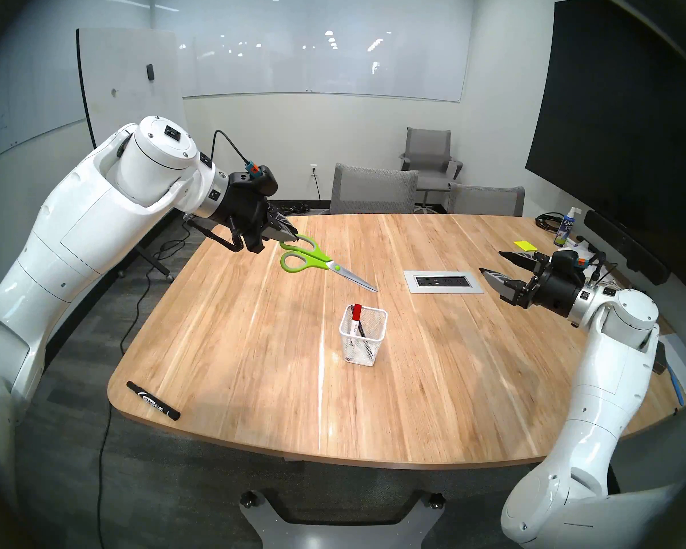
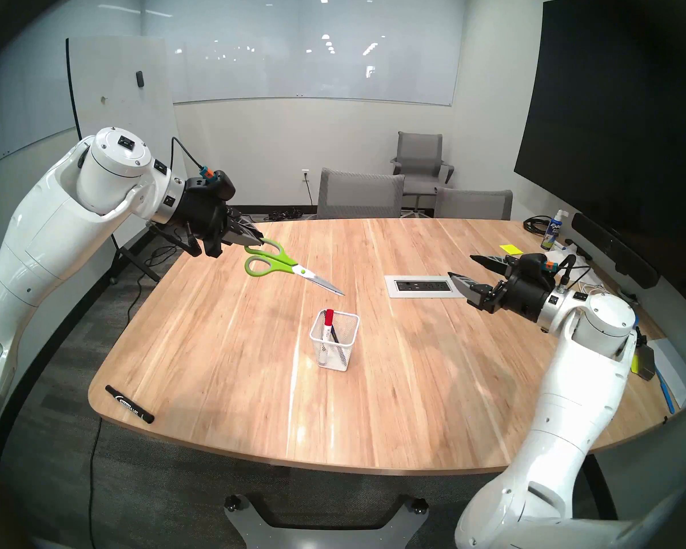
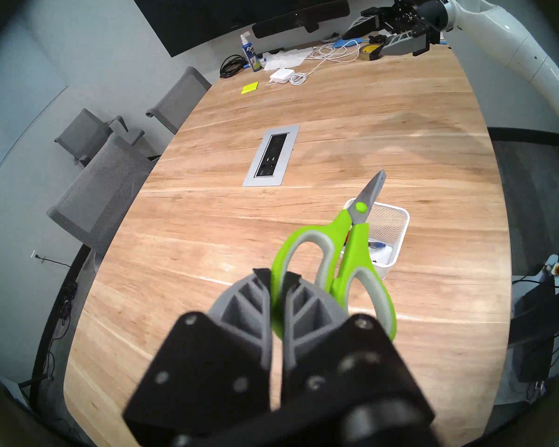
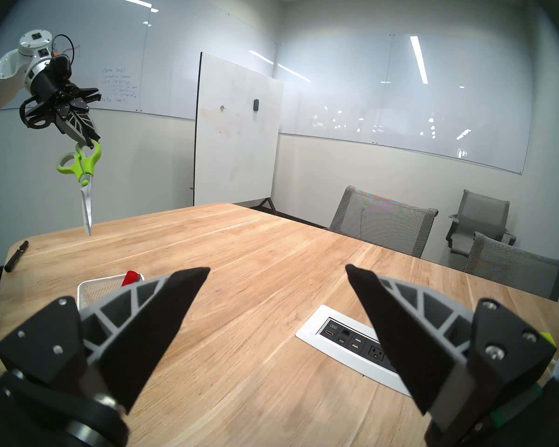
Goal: Place the pen, the marker, and the scissors into the pen holder
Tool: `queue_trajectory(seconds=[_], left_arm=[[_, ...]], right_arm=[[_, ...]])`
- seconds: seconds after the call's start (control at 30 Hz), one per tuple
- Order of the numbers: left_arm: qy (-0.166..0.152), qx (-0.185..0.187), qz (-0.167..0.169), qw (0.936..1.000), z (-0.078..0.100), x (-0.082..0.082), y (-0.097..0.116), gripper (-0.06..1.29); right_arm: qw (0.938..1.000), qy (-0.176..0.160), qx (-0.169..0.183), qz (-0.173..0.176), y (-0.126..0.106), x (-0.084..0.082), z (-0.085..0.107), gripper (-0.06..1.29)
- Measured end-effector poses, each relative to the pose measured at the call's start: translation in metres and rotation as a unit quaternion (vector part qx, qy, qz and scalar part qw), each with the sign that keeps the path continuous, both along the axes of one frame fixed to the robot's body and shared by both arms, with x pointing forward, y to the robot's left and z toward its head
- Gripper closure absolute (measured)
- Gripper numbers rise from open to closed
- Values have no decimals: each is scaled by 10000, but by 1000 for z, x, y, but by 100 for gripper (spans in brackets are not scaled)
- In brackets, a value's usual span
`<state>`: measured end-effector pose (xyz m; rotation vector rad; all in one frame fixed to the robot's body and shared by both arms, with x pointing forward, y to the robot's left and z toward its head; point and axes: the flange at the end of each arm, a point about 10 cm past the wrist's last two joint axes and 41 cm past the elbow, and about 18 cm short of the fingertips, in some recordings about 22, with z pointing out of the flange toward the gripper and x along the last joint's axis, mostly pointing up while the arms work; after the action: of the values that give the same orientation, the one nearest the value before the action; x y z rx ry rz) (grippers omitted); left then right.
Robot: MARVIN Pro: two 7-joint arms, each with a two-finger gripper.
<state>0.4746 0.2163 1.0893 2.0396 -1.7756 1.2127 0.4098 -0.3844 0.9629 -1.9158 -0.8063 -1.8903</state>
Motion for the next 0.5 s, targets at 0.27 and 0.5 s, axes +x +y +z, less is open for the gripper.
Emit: queue_trajectory(seconds=[0.27,0.5], left_arm=[[1,119,-26,9999,-19,10,-12,120],[35,238,-46,9997,-38,21,-18,120]], right_arm=[[10000,-1,-1,0,0,0,0,1],[10000,-1,-1,0,0,0,0,1]])
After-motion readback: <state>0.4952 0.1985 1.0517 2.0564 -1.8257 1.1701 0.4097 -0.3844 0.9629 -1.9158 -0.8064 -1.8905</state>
